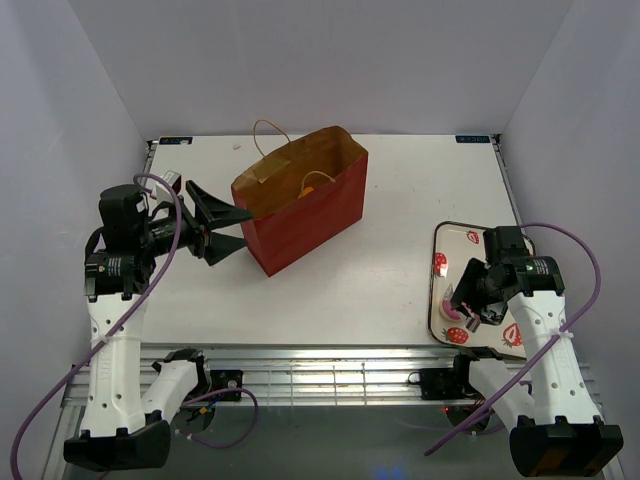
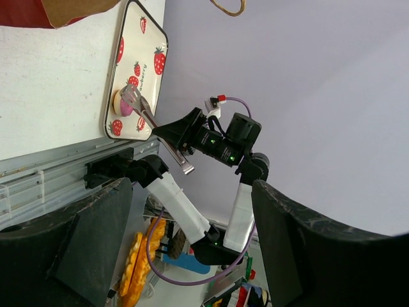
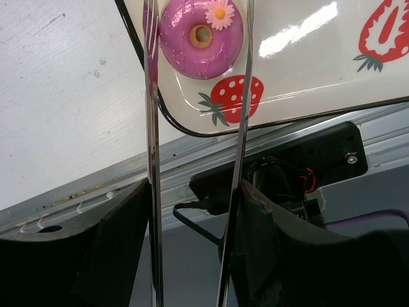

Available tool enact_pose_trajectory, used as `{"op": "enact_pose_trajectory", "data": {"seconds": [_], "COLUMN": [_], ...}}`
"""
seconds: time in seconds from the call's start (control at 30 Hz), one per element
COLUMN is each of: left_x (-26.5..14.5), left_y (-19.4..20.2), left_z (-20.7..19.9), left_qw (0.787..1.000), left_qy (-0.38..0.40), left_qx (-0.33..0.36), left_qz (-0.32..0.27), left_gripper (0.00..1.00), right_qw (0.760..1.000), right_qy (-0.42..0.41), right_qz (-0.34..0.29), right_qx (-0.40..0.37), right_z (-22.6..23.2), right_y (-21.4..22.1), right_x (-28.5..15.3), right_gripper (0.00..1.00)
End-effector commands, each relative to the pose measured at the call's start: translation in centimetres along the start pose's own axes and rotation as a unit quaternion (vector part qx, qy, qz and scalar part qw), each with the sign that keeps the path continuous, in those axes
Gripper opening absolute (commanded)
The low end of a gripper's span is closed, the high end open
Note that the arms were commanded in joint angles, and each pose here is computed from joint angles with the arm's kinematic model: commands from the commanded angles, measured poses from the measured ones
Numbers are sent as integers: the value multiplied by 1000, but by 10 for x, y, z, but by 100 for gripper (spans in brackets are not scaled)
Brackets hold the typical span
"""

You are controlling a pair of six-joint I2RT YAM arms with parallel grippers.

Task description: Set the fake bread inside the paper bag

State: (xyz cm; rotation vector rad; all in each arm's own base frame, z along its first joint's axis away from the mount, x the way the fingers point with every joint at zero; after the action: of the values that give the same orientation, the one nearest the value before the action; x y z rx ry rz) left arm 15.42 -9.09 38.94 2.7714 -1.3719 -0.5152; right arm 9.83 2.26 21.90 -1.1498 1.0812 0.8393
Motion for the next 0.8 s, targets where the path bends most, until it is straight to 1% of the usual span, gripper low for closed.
{"op": "enact_pose_trajectory", "data": {"seconds": [0.0,0.23,0.6,0.7,0.77], "left_x": [-2,0,0,0,0], "left_y": [0,-1,-1,-1,-1], "left_z": [-4,-3,-1,0,-1], "left_qw": [1000,1000,1000,1000,1000], "left_qy": [7,7,6,6,6], "left_qx": [12,12,11,9,10], "left_qz": [1,3,2,1,0], "left_gripper": [85,85,85,85,85], "right_qw": [1000,999,999,999,999], "right_qy": [-7,-38,-34,-33,-34], "right_qz": [1,15,32,34,32], "right_qx": [-9,-8,-8,-8,-9], "right_z": [0,5,4,4,5], "right_y": [2,6,11,10,9], "right_x": [0,1,9,10,8], "right_gripper": [61,60,60,59,56]}}
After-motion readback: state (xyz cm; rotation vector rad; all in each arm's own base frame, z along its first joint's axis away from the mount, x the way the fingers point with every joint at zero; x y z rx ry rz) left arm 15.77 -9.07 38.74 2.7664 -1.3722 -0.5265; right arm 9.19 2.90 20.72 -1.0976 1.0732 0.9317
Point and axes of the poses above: each gripper's point midway between its finger pads, its own x axis out along the fingers, its own z axis along the line the jaws close on, y = z × x, the point moved 8 cm from there along -x, back along the fingers, and after that the axes turned 13 degrees about -x, right-handed, at the moved point
